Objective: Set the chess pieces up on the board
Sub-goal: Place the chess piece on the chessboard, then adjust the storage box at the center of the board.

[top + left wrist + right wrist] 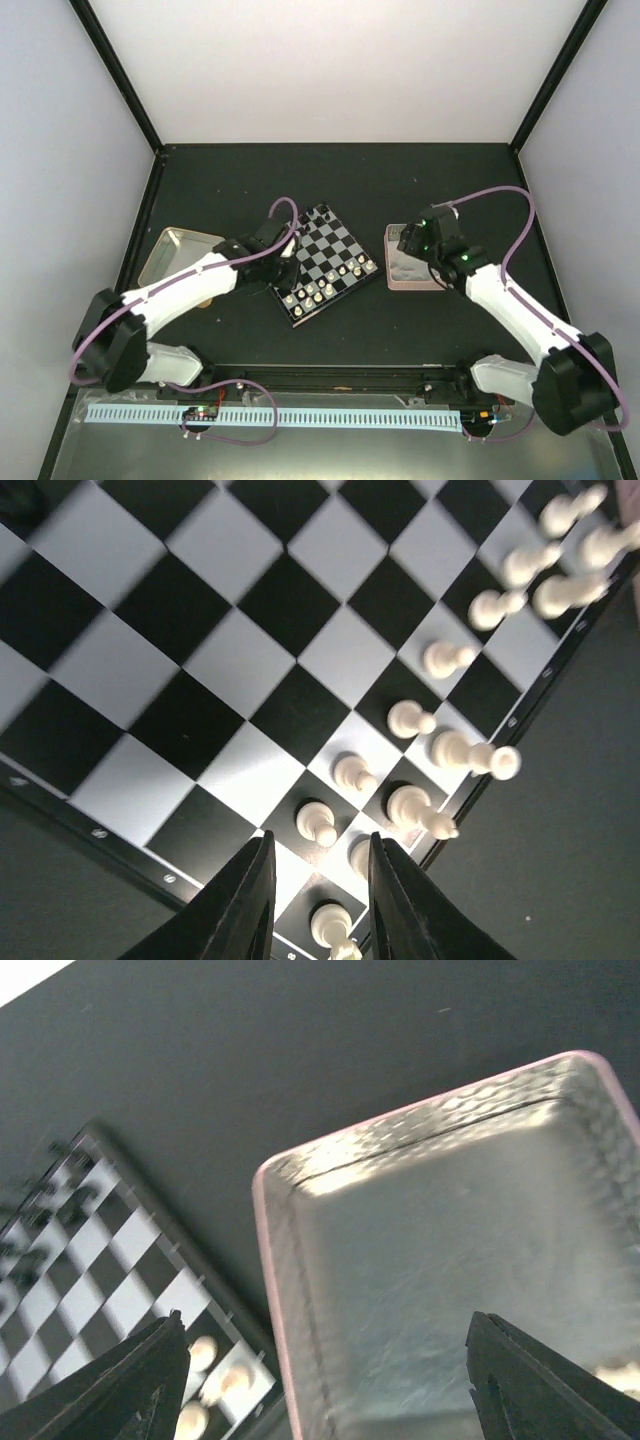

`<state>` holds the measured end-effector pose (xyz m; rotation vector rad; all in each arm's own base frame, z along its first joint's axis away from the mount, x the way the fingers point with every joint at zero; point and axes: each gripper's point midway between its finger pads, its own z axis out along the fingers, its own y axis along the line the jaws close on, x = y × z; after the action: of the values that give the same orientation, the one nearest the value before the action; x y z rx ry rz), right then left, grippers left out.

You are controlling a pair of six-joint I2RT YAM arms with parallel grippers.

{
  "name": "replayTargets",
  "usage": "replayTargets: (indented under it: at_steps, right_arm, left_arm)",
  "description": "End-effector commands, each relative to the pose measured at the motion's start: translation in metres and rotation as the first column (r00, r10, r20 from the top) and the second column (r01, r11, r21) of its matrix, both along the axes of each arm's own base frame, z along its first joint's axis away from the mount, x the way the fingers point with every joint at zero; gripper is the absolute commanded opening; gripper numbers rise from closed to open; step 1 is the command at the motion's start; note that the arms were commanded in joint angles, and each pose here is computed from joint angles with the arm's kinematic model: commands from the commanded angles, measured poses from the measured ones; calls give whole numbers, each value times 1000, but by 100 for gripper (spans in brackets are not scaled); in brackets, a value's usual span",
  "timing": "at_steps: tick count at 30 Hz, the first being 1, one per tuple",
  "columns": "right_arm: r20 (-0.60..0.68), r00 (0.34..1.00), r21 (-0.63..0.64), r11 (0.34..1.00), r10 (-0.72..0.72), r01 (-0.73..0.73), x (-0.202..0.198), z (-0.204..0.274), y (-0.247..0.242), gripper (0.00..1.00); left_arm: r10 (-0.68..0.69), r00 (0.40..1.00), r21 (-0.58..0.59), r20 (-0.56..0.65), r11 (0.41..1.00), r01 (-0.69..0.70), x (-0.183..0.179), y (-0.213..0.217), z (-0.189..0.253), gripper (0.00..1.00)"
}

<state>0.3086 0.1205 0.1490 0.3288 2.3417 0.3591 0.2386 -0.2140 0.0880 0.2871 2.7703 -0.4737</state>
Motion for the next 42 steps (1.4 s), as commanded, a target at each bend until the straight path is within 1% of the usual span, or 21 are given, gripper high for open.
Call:
replayTargets:
  at_steps: [1, 5, 7, 10, 13, 19, 21, 25, 28, 31, 35, 40, 42]
  right_arm:
    - [-82, 976, 75, 975, -201, 207, 28, -14, -31, 77]
    - [-145, 943, 121, 940, -301, 318, 59, -26, -50, 77]
    - [-163, 927, 115, 927, -337, 357, 75, -29, -56, 76]
    - [-194, 905, 93, 911, -378, 401, 90, -40, -63, 74]
    - [-239, 879, 80, 894, -412, 440, 99, -55, -67, 70]
    - [-290, 839, 55, 867, -461, 496, 107, -79, -73, 60]
    - [-298, 833, 47, 864, -466, 501, 109, -85, -74, 54]
    - [-302, 847, 25, 884, -438, 467, 116, -92, -74, 42]
    - [-341, 867, 18, 919, -364, 393, 117, -101, -65, 35]
    - [-370, 877, 26, 941, -306, 339, 112, -108, -58, 30]
    - [-385, 894, 49, 962, -230, 269, 104, -113, -49, 19]
    - [-390, 913, 68, 985, -120, 158, 94, -108, -38, 16]
    - [-389, 920, 85, 992, -55, 95, 88, -105, -31, 14]
  left_arm:
    - [99, 971, -52, 219, 995, -90, 21, 13, 61, 26]
    - [167, 913, -154, 371, 981, -117, 21, 27, 106, 30]
    - [186, 886, -190, 425, 975, -114, 19, 32, 119, 33]
    - [207, 853, -230, 479, 967, -106, 15, 39, 130, 36]
    - [215, 838, -246, 501, 964, -100, 12, 43, 133, 40]
    - [203, 845, -232, 495, 968, -97, 12, 43, 131, 41]
    - [198, 849, -228, 491, 969, -94, 12, 42, 130, 41]
    - [191, 854, -222, 484, 971, -91, 12, 41, 127, 41]
    - [187, 857, -218, 479, 972, -90, 12, 41, 127, 41]
    - [176, 857, -204, 484, 975, -85, 12, 42, 130, 41]
    - [167, 858, -198, 487, 977, -77, 13, 40, 134, 41]
    - [160, 870, -208, 466, 976, -67, 14, 35, 130, 41]
    - [155, 877, -208, 454, 976, -65, 13, 33, 127, 41]
